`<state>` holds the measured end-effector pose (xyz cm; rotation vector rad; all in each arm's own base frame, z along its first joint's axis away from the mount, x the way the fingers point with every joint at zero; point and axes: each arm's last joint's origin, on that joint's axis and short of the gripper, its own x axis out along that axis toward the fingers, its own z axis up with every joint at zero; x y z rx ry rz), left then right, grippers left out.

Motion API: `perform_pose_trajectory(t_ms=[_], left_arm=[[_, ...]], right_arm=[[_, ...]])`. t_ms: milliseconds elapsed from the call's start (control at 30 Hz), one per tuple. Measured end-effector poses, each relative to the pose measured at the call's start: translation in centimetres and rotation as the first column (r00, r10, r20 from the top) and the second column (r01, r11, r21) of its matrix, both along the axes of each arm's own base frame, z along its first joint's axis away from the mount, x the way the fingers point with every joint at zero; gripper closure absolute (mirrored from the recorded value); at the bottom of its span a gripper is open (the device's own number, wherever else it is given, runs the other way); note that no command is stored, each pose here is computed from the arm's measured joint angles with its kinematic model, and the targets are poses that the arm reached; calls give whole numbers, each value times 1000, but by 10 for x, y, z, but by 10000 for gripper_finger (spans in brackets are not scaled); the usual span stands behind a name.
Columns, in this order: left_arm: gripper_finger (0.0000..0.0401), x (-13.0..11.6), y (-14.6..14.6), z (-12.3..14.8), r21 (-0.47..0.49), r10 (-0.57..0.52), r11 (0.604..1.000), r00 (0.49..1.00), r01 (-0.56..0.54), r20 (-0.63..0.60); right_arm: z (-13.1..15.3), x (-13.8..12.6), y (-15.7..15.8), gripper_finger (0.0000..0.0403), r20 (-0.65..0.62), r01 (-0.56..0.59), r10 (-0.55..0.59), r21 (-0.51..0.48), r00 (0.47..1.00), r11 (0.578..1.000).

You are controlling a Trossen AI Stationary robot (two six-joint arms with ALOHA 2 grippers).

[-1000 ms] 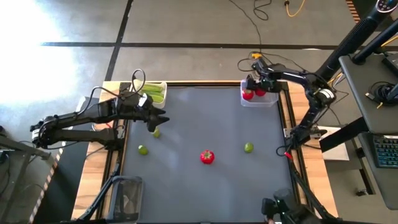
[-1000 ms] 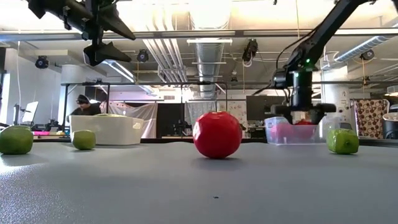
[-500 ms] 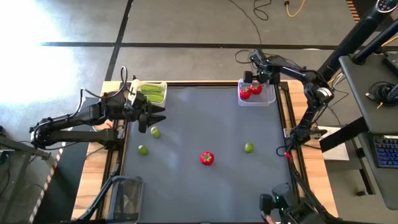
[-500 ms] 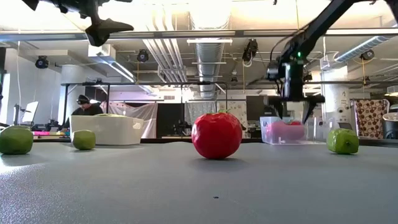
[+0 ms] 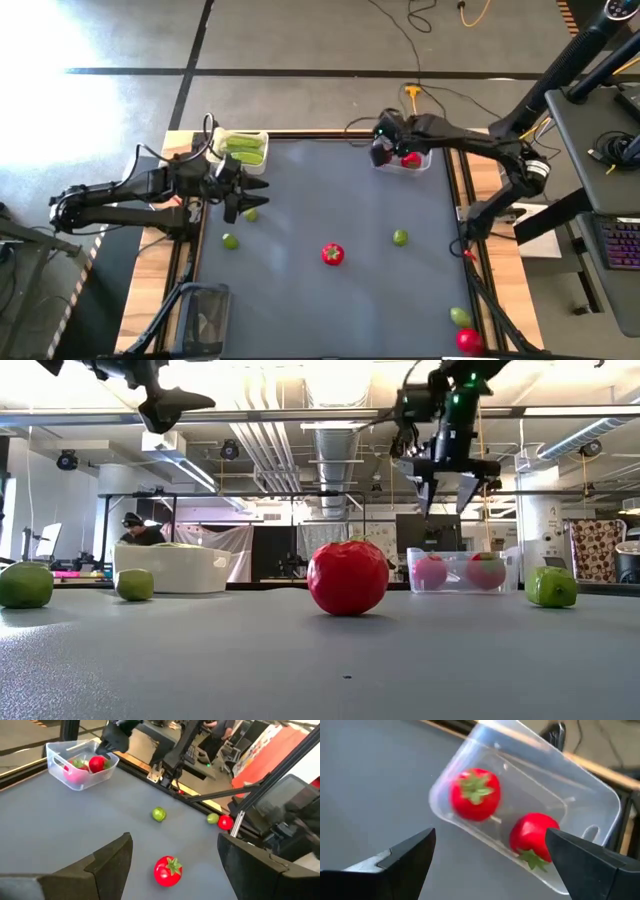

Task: Sort produce into baskets
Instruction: Put the top tomato into the transparent bin

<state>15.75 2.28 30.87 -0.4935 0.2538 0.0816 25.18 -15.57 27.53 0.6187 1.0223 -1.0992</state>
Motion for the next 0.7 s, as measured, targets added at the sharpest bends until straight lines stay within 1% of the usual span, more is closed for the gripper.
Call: perform_pose_trajectory(t_ms=[33, 100, 167, 200, 233, 300, 367, 433, 500, 533, 600, 700], left_arm=[[127, 0, 0, 0, -2, -4, 1000, 1000, 4, -5], [127, 0, -1, -1, -10, -27, 1000, 1000, 27, -13], [127, -2, -2, -2, -20, -45, 999, 999, 45, -25], [127, -2, -3, -3, -25, -54, 998, 998, 54, -29], [127, -3, -4, -3, -27, -63, 998, 998, 63, -30], [127, -4, -7, -3, -27, -84, 996, 996, 83, -41], [127, -4, -11, -4, -25, -107, 994, 993, 106, -52], [127, -4, -14, -5, -23, -129, 992, 990, 128, -63], [127, -4, -17, -6, -22, -147, 989, 987, 146, -67], [127, -4, -18, -6, -22, -155, 988, 986, 154, -67], [127, -4, -20, -8, -23, -165, 986, 984, 164, -73], [127, -4, -21, -9, -23, -168, 986, 983, 166, -81]], right_arm=[[1, 7, 11, 35, 8, -37, 37, -10, 999, 999], [3, 23, 39, 35, 41, -153, 153, -8, 987, 988], [2, 38, 72, 35, 55, -302, 302, -16, 952, 953], [2, 45, 88, 35, 64, -383, 383, -21, 922, 924], [3, 51, 105, 35, 79, -469, 470, -30, 879, 883], [1, 63, 138, 35, 102, -621, 623, -55, 776, 782], [-5, 73, 172, 35, 107, -729, 732, -71, 673, 681], [-13, 80, 201, 35, 134, -795, 796, -74, 590, 602], [-19, 86, 220, 35, 163, -830, 828, -77, 536, 552], [-23, 89, 228, 35, 165, -839, 838, -82, 520, 537], [-34, 96, 240, 35, 164, -849, 848, -85, 504, 521], [-46, 109, 250, 35, 161, -857, 852, -56, 499, 512]])
